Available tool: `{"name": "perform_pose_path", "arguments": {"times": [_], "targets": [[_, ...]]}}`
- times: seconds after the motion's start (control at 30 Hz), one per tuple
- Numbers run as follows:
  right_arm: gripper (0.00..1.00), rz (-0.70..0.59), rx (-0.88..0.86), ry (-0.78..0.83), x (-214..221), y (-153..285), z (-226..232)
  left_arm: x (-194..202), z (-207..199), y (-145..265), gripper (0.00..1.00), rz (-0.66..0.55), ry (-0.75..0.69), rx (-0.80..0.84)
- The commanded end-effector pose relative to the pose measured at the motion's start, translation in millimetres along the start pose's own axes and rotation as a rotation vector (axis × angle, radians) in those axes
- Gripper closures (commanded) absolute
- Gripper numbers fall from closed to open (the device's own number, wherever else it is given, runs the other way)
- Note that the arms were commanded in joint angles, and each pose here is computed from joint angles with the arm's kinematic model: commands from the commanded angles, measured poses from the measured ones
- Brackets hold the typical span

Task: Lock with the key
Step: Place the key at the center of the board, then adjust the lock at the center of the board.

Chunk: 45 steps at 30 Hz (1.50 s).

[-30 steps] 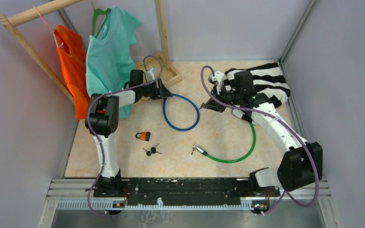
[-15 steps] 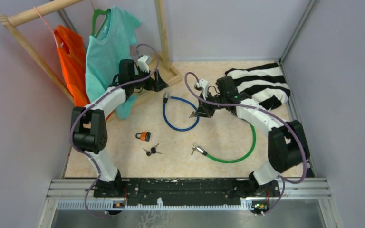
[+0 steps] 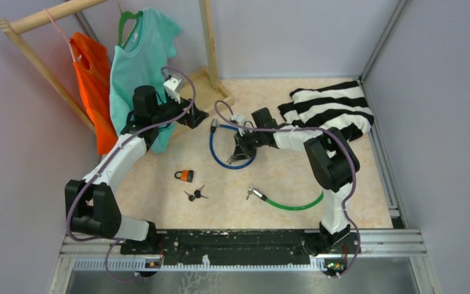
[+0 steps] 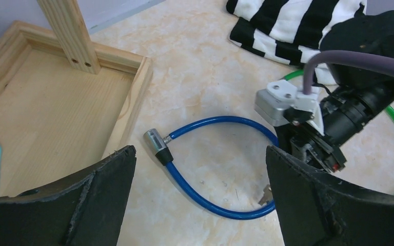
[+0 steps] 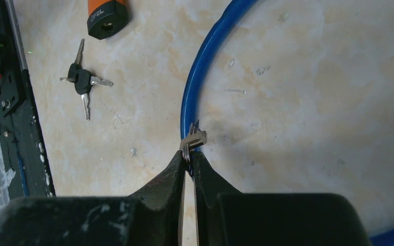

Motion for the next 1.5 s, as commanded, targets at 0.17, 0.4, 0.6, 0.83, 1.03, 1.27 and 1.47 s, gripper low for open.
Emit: {"name": "perform_pose_path", "arguments": {"times": [0.17, 0.4, 0.6, 0.83, 1.03, 1.27, 1.47], "targets": [[0.63, -0.079, 0.026, 0.073, -45, -5, -1, -5, -15, 20, 0.00, -0.064, -0.051, 0.049], [0.23, -0.072, 0.190, 0.175, -48, 33, -11, 5, -37, 16, 0.00, -0.024, -0.034, 0.249], [0.22, -0.141, 0.321, 0.162, -50, 100, -33, 13, -55, 17, 0.00, -0.028, -0.095, 0.328], [0.22, -0.190, 0.460, 0.104, -31, 173, -41, 50, -103, 0, 0.00, 0.087, -0.299, 0.442], [0.22, -0.218, 0.639, -0.006, -5, 224, -46, 85, -166, -14, 0.04, 0.151, -0.461, 0.661], [0.21, -0.281, 0.703, -0.120, 21, 247, -52, 110, -242, -32, 0.19, 0.223, -0.601, 0.931], [0.21, -0.316, 0.730, -0.161, 28, 261, -59, 145, -299, -48, 0.27, 0.325, -0.705, 1.087]]}}
Point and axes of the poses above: each gripper's point midway between its finger pads, its own y axis back along the fingers, its own z axis along the line the jaws close on, x = y × z, the point moved 3 cm from there along y, back along the fingers, and after that the axes turned 8 degrees about -y, right-handed, at the moved point
